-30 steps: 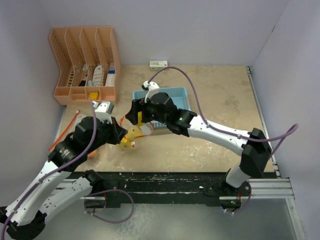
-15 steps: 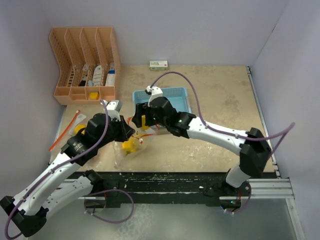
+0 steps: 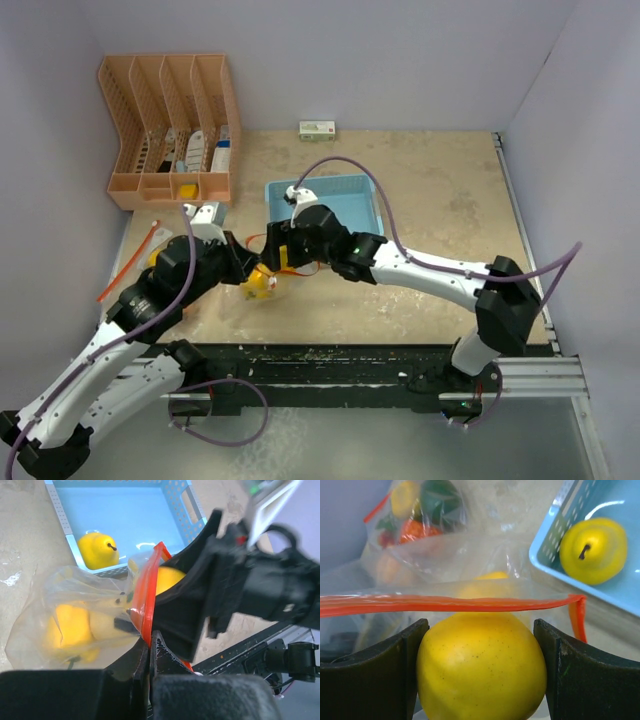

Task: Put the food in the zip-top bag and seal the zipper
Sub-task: Place the fake fruit in the zipper food storage bag, then pick up the fake fruit from the bin.

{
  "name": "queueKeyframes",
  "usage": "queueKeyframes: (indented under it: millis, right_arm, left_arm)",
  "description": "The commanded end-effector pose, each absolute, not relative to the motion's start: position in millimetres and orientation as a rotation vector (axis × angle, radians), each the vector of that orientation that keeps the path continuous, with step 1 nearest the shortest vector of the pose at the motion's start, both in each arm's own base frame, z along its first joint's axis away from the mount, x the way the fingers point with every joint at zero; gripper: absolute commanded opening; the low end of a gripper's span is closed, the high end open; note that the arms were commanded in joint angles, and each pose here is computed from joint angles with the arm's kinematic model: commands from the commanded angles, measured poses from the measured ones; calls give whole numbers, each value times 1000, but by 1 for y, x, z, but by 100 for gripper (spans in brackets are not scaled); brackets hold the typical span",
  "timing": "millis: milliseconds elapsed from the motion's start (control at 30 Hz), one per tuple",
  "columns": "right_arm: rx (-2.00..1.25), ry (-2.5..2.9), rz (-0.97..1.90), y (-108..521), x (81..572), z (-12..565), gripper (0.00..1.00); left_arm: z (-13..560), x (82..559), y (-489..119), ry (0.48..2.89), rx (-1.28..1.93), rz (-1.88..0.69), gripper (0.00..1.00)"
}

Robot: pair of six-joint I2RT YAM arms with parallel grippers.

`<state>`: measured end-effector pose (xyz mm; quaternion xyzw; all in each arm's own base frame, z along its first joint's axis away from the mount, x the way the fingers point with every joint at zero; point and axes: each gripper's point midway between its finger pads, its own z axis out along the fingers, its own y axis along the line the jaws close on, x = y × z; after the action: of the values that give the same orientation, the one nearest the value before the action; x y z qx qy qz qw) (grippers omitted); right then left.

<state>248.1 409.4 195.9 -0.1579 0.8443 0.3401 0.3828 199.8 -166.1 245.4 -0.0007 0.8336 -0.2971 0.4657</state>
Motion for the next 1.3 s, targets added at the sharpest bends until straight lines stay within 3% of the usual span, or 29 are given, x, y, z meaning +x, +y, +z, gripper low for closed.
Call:
queueKeyframes:
  millis: [0,133,233,500,800,1000,1267]
  right_arm:
    - [-360,2157,912,420,243,195,66]
    - [-271,2143,808,420,267,201,77]
    - [-243,2164,745,422,276,205,100]
    - [-270,2126,774,410,263,227,100]
    - [-263,1910,906,364,237,300,100]
    - [-128,2054,647,330,290,271,100]
    - [-181,2201,476,345,356,205,100]
  left_arm:
    - [255,201,-164,2003,-40,-751,0]
    - [253,199,-166,2012,-35,-767,0]
    - [249,197,-167,2023,-34,-776,0]
    - [227,199,-164,2051,-55,-744,0]
    - [225,199,-151,2058,-93,-674,0]
    - [269,192,-132,1950,-138,-674,0]
    - [325,178,-106,1770,-225,-718,0]
